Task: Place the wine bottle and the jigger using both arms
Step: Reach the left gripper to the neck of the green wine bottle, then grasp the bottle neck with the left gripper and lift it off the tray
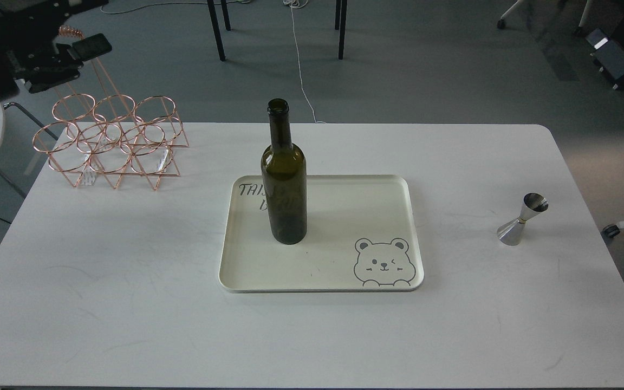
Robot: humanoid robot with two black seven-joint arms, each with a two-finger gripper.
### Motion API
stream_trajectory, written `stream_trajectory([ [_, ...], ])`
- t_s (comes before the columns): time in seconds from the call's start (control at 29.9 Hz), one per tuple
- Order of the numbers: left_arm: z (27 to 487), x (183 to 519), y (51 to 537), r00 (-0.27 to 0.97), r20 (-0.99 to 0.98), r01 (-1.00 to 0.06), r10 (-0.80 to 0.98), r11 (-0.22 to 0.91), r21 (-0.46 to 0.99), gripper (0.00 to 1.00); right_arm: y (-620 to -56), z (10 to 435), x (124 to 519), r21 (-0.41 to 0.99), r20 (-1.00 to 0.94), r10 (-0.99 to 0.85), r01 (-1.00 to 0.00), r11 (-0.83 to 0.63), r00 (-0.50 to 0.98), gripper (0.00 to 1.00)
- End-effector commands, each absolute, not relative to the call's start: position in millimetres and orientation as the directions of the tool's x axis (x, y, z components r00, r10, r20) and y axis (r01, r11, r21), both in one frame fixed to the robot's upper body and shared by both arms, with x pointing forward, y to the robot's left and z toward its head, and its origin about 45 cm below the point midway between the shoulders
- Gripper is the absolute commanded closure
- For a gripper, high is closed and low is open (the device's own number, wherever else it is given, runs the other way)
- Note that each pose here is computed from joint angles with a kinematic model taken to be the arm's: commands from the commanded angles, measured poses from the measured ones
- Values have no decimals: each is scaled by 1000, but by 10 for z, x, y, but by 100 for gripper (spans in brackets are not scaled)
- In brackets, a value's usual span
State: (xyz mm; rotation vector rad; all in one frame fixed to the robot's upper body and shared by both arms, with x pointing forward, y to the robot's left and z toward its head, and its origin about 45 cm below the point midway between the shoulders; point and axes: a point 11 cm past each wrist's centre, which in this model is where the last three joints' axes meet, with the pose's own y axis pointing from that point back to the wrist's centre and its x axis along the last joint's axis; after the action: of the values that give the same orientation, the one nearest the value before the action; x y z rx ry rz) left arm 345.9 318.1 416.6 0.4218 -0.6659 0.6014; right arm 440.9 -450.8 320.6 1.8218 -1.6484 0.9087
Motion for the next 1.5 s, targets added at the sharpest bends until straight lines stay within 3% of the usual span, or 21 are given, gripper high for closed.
stream_trajectory([
  [0.0,3997,3369,2844,547,827,-580,130,771,262,4,-4524,3309,4527,-78,605,-795,-990,-114,44,3],
  [0.23,3692,3452,2470,344,926,-554,-157,762,336,7,-4715,3266,4576,-93,272,-962,-994,-55,28,3],
  [0.4,3529,3488,2206,249,939,-531,-239,777,338,8,-4704,3268,4583,-96,233,-972,-993,-63,39,3],
  [1.07,3063,3695,1786,292,947,-523,-135,806,277,9,-4704,3323,4596,-113,224,-974,-992,-60,33,3],
  [1.14,3050,3718,1787,293,948,-530,-128,803,272,15,-4704,3323,4596,-113,224,-974,-992,-60,33,3],
  [1.27,3043,3733,1802,293,947,-536,-128,799,274,39,-4708,3319,4595,-111,227,-973,-992,-60,33,3],
  [1.47,3029,3730,1805,292,947,-533,-136,799,279,65,-4713,3316,4593,-111,225,-974,-992,-57,31,3],
])
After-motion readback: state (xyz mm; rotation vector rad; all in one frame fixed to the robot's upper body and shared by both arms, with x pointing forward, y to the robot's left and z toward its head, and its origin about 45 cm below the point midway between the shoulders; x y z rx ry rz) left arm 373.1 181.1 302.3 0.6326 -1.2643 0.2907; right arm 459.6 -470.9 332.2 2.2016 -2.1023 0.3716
